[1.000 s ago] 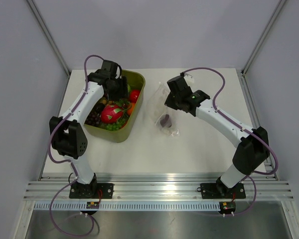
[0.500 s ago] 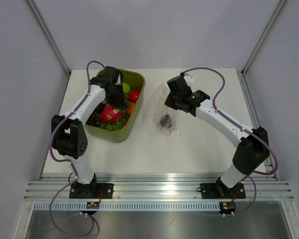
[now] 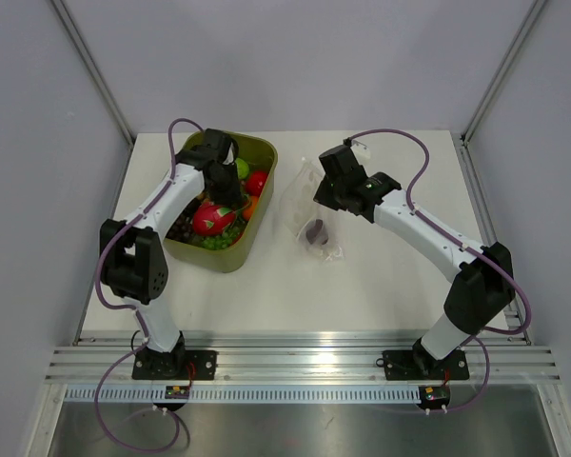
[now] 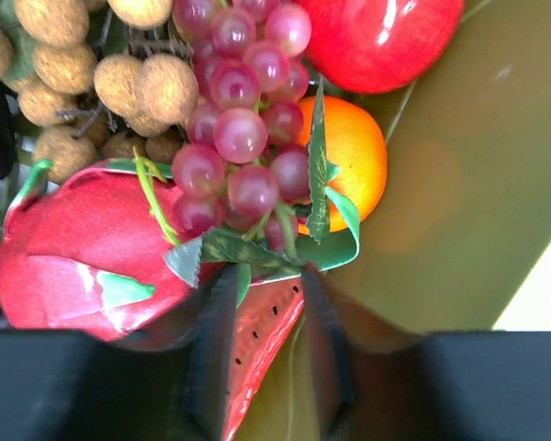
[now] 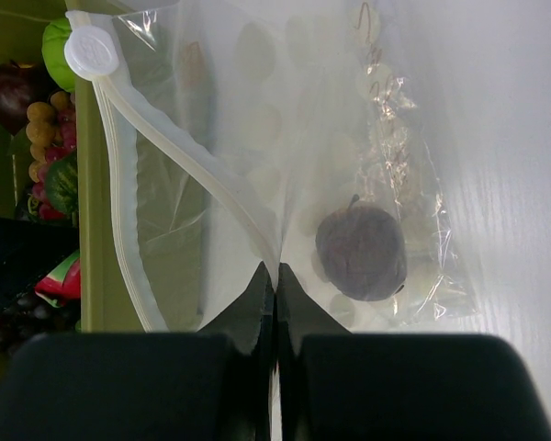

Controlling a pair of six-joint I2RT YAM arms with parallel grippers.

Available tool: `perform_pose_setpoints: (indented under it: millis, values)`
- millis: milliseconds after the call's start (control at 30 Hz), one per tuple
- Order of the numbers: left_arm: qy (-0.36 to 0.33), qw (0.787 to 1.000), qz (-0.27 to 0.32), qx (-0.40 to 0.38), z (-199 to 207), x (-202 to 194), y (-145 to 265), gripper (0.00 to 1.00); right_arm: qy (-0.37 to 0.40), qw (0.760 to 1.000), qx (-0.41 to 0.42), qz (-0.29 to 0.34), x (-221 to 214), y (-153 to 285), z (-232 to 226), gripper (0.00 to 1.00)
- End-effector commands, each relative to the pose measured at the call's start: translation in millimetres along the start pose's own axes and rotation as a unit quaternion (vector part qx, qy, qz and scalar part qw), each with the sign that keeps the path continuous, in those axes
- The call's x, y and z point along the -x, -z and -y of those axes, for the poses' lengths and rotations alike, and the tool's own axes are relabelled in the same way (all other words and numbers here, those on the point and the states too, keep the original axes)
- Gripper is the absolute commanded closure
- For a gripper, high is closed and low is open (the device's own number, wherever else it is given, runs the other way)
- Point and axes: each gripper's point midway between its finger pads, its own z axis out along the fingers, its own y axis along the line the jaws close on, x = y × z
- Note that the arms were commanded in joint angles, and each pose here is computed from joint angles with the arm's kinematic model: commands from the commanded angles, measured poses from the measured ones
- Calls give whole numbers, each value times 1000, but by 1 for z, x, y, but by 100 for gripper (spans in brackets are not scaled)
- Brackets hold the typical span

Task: Place the food in the zip-top bag and seal the zipper
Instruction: Pick up the fake fruit from the bin, then place the fake fruit in the zipper food storage bag.

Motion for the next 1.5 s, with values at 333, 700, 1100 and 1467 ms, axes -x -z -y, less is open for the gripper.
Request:
perform_pose_setpoints:
  millis: [333, 700, 1100, 1467]
  values:
    - [-7, 999, 49, 12, 4, 24, 8, 89, -13, 999, 34, 22, 15, 10, -15, 100]
    - [-22, 993, 111, -13, 13, 56, 69, 100, -12, 999, 40, 27, 18, 15, -16, 100]
    - [-37, 972, 195, -127, 41, 79, 163, 100, -8, 998, 50, 28, 21, 15, -22, 100]
    - [-45, 951, 221, -212, 73, 89, 202, 100, -6, 998, 52, 28, 22, 16, -24, 100]
